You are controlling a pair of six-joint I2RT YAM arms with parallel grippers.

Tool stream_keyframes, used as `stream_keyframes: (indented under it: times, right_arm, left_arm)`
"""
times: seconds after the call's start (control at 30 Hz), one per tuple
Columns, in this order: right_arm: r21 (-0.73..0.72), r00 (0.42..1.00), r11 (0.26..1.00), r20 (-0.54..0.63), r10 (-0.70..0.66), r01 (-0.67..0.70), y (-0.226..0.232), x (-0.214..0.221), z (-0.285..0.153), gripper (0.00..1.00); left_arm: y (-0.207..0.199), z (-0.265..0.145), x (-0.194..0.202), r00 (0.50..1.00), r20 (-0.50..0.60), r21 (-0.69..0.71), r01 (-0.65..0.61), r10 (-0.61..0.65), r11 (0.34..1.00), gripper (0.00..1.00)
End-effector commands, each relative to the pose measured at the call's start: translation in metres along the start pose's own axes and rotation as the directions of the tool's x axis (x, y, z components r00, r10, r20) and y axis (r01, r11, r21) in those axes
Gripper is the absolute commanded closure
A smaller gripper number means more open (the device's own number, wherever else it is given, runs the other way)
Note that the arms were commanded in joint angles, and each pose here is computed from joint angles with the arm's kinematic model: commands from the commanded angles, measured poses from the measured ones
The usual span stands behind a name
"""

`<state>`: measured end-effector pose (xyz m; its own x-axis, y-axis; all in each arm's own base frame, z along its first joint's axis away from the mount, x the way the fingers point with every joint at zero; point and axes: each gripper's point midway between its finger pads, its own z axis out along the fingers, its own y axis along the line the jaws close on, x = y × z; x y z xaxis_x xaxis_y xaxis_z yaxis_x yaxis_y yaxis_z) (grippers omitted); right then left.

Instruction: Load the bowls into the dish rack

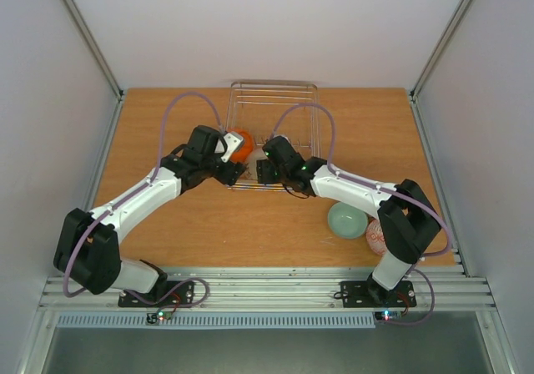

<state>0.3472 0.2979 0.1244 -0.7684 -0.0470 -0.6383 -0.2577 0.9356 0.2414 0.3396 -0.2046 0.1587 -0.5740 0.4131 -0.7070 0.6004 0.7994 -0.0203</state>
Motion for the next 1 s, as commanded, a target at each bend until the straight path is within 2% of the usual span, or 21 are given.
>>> stream_keyframes:
  times: [0.0,0.13,0.3,0.37,0.43,0.5,0.57,0.97]
  right_arm:
    - [0.029,1.000,1.000,0.021,-0.002,0.001,-0.0004,-0.0066,0.0025,0.32]
    - [0.024,1.000,1.000,0.029,-0.002,0.001,0.0011,-0.0089,0.0021,0.43]
    - [0.018,0.999,1.000,0.034,-0.001,0.001,0.0013,-0.0089,0.0013,0.66]
    - [0.016,0.999,1.000,0.038,0.000,-0.001,0.0016,-0.0098,0.0004,0.70]
    - [0.018,0.999,1.000,0.038,0.002,-0.003,0.0010,-0.0096,0.0000,0.65]
    - [0.015,0.999,1.000,0.041,0.001,-0.002,0.0013,-0.0100,-0.0009,0.45]
    - [0.009,0.999,1.000,0.048,0.003,-0.003,0.0017,-0.0106,-0.0026,0.37]
    - [-0.001,0.998,1.000,0.061,0.002,-0.002,0.0041,-0.0128,-0.0039,0.27]
  left_arm:
    - [0.0010,-0.0046,-0.0111,0.998,0.057,0.002,-0.014,0.013,1.000,0.23]
    - [0.0019,-0.0047,-0.0110,0.998,0.057,0.000,-0.011,0.011,1.000,0.23]
    - [0.0027,-0.0061,-0.0117,0.998,0.061,-0.004,-0.012,0.012,1.000,0.24]
    - [0.0034,-0.0058,-0.0113,0.998,0.059,-0.005,-0.010,0.010,1.000,0.24]
    - [0.0032,-0.0055,-0.0114,0.998,0.060,-0.004,-0.009,0.010,1.000,0.24]
    - [0.0037,-0.0051,-0.0104,0.998,0.057,-0.004,-0.008,0.008,1.000,0.24]
    - [0.0036,-0.0046,-0.0103,0.998,0.057,-0.003,-0.009,0.009,1.000,0.24]
    - [0.0040,-0.0031,-0.0083,0.999,0.050,-0.001,-0.007,0.007,1.000,0.24]
